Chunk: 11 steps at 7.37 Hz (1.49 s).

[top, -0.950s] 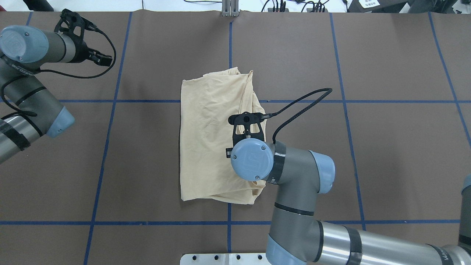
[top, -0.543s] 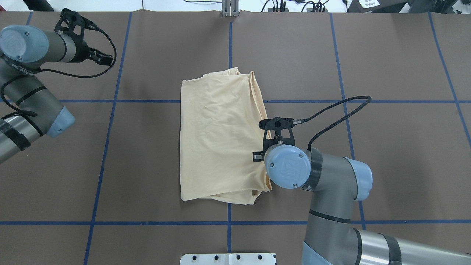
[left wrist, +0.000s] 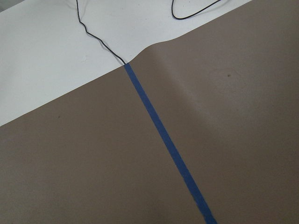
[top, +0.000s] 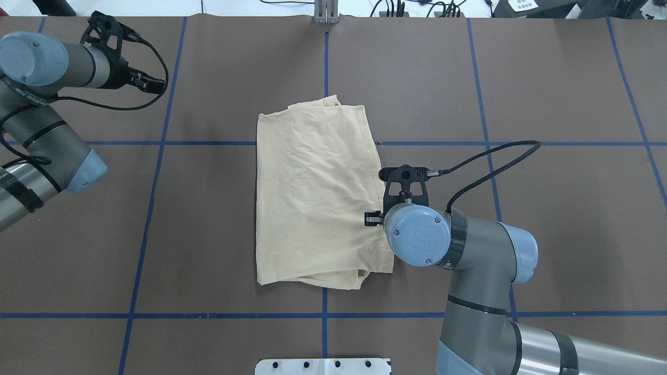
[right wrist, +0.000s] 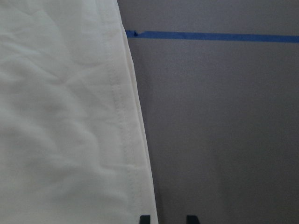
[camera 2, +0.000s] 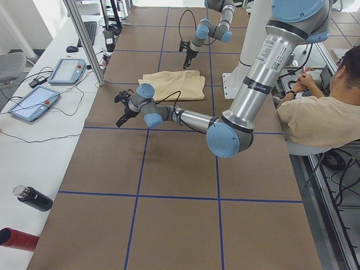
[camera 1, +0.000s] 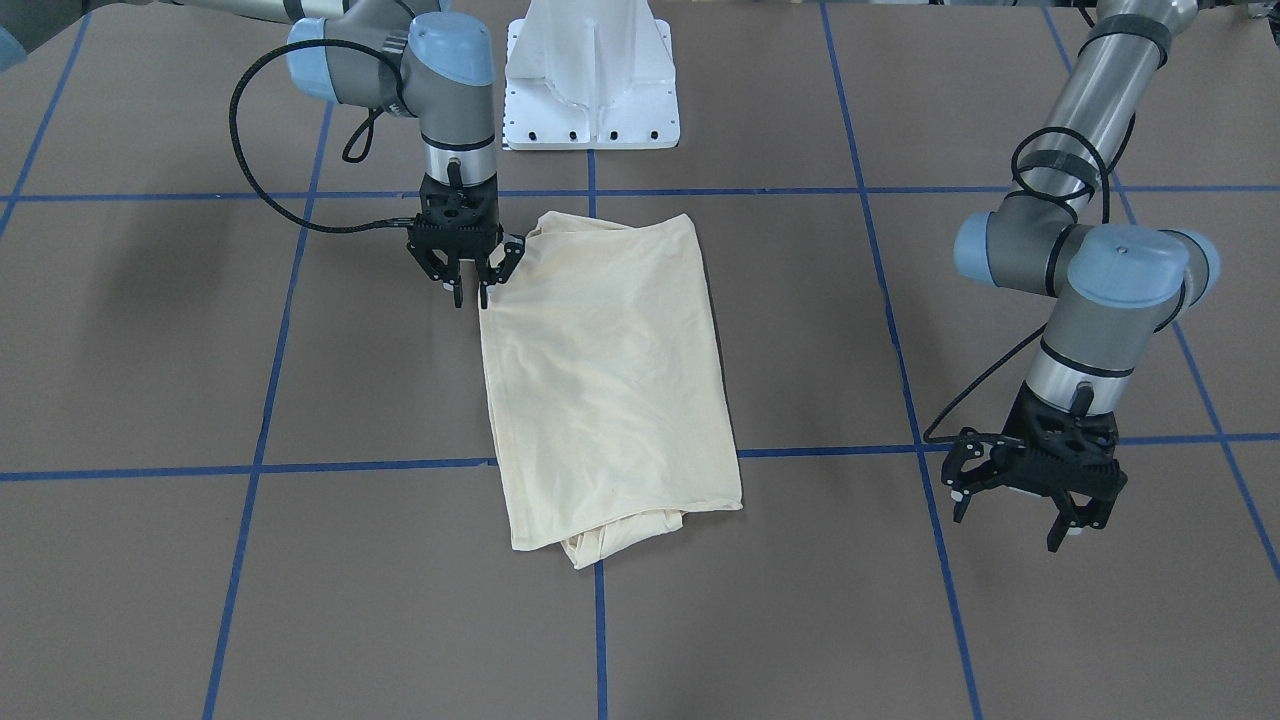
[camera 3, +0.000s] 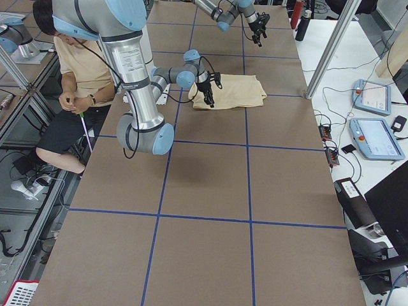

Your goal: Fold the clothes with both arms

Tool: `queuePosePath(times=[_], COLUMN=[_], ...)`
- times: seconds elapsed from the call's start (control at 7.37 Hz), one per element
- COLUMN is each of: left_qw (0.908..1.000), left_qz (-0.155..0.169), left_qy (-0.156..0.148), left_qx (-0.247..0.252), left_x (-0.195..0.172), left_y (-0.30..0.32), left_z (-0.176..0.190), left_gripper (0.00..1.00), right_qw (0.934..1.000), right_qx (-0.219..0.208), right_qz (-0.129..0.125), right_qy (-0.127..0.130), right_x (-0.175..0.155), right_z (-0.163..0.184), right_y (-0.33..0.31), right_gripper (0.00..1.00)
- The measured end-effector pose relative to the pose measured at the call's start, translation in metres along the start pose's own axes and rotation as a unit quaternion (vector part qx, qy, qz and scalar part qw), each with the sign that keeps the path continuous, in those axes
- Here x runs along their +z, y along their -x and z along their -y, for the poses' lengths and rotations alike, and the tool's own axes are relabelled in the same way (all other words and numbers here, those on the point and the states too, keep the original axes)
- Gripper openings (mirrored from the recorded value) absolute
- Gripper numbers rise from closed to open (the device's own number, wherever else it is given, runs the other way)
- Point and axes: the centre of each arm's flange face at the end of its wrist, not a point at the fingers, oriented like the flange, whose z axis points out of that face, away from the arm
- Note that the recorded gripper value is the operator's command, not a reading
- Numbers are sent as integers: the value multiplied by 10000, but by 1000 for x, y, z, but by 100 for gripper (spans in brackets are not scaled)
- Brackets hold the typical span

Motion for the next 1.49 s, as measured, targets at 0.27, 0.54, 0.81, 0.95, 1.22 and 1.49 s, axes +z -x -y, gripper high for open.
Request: queuePosePath(times=[0.27,0.54,0.81,0.95,1.22,1.49], left_qw=[9956,9787,9550,9458,9270,9162], left_qz=[-605,-1379,-1770,-1766,-1718,-1780], left_qy=[-18,165,432,538,801,1005], left_qx=[-718,-1509,-2341,-2671,-3236,-3447], left_x=[-41,-95,-126,-128,-129,-131], left_y=[-31,-110,-205,-244,-295,-328], left_z=[-1,-43,-101,-128,-166,-184], left_gripper=[100,100,99,89,77,77], right_qw=[9978,9946,9936,9935,9934,9934], right_qx=[150,218,232,235,239,244], right_qz=[625,1011,1101,1112,1121,1120], right_qy=[-130,-87,-68,-65,-65,-69], right_x=[-10,-33,-52,-56,-58,-58], right_z=[12,11,6,5,5,5], right_y=[-6,-25,-54,-59,-61,-61], right_gripper=[100,100,100,100,100,100])
